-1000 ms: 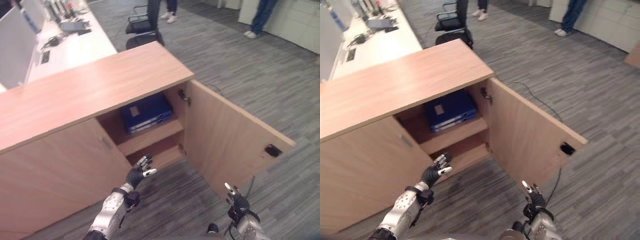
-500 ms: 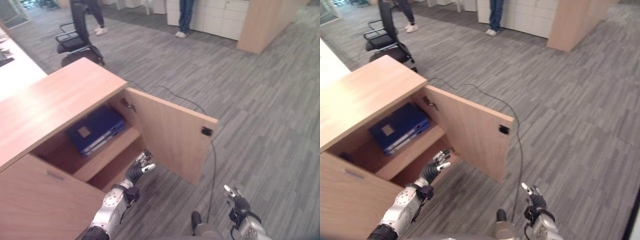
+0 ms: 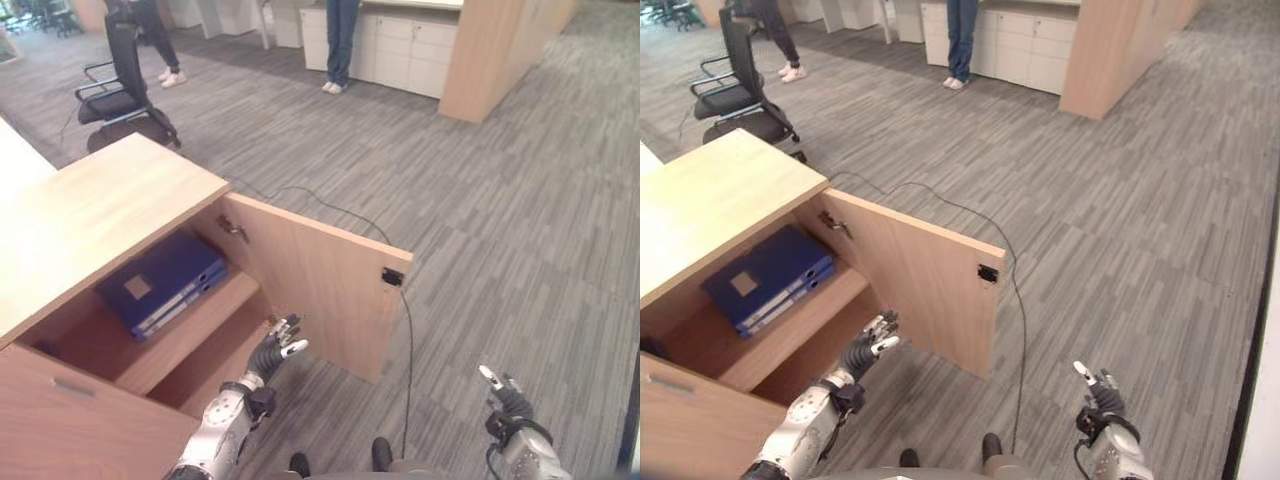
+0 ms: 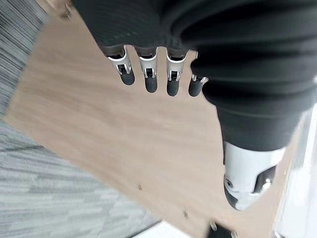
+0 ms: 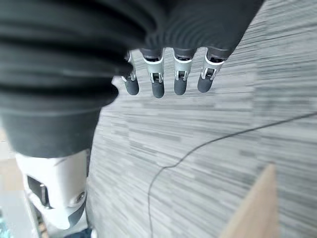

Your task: Put the empty folder in the office cabinet

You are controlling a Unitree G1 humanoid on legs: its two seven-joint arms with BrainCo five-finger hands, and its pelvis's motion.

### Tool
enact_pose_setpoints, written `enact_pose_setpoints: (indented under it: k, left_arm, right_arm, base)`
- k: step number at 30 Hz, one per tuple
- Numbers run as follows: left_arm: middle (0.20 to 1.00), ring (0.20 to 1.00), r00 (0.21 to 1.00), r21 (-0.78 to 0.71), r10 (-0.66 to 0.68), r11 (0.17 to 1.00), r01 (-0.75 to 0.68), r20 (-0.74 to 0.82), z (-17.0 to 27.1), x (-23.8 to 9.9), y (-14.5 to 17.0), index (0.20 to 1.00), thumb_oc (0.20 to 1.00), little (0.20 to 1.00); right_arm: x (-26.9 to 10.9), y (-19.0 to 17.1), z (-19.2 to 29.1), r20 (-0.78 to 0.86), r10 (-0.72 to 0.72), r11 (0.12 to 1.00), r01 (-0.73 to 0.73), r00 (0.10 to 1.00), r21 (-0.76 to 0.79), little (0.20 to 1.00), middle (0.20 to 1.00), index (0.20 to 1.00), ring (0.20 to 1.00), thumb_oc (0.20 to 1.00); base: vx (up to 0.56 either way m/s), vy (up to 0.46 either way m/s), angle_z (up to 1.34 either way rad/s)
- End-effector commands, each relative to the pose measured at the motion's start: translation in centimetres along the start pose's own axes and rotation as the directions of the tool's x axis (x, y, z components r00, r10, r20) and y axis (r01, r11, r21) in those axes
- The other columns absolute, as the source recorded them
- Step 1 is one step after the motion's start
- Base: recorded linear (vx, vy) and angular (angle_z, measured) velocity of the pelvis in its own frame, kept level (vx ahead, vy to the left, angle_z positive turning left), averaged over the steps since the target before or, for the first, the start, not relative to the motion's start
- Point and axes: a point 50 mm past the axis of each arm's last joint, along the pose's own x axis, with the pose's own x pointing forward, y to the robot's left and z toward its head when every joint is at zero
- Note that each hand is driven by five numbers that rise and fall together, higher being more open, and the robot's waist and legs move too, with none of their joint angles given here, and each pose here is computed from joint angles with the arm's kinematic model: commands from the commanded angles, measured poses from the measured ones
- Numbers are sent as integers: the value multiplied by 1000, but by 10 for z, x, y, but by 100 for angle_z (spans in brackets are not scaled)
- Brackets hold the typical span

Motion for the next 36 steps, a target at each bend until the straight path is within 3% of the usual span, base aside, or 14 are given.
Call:
enact_pose_setpoints:
  k: [1, 6, 9, 14, 18, 24, 28, 36]
  left_arm:
    - [1000, 1000, 993, 36, -35, 999, 31, 114, 28, 6, 2, 1000, 1000, 1000]
    - [1000, 1000, 994, 59, -54, 997, 49, 90, 26, 6, 3, 1000, 1000, 1000]
    - [1000, 1000, 997, 61, -47, 997, 43, 62, 20, 2, 5, 1000, 1000, 1000]
    - [1000, 1000, 1000, 56, -4, 998, 4, 7, 7, -7, 13, 1000, 1000, 1000]
    - [1000, 1000, 999, 47, 37, 998, -37, -11, 1, -12, 19, 1000, 1000, 1000]
    - [1000, 1000, 997, 38, 82, 996, -83, 9, 3, -11, 23, 1000, 1000, 1000]
    - [1000, 1000, 984, 1, 170, 985, -170, 55, 8, -9, 33, 1000, 1000, 1000]
    - [1000, 1000, 958, -79, 278, 959, -273, 68, 6, -11, 43, 1000, 1000, 1000]
  right_arm:
    - [18, 12, 51, 148, -3, 1000, 0, 989, 20, 1000, 1000, 1000, 1000, 1000]
    - [29, 25, 85, 202, 19, 1000, -17, 979, -13, 1000, 1000, 1000, 1000, 1000]
    - [33, 59, 97, 209, 109, 993, -97, 972, -67, 1000, 1000, 1000, 1000, 1000]
    - [28, 117, 84, 175, 259, 965, -248, 950, -87, 1000, 1000, 1000, 1000, 1000]
    - [18, 138, 61, 136, 341, 940, -333, 930, -79, 1000, 1000, 1000, 1000, 1000]
    - [1, 144, 29, 98, 424, 906, -419, 900, -65, 1000, 1000, 1000, 1000, 1000]
    - [-27, 130, -8, 26, 527, 839, -516, 849, -172, 1000, 1000, 1000, 1000, 1000]
    - [-44, 131, -31, -41, 583, 787, -577, 811, -216, 1000, 1000, 1000, 1000, 1000]
  base:
    - [6, 27, 10]
    - [16, 31, 22]
    - [-1, 59, 18]
    - [-8, 36, 11]
    - [-15, 20, 7]
    - [-19, 0, 11]
    - [-11, -35, 13]
    - [-15, -53, 23]
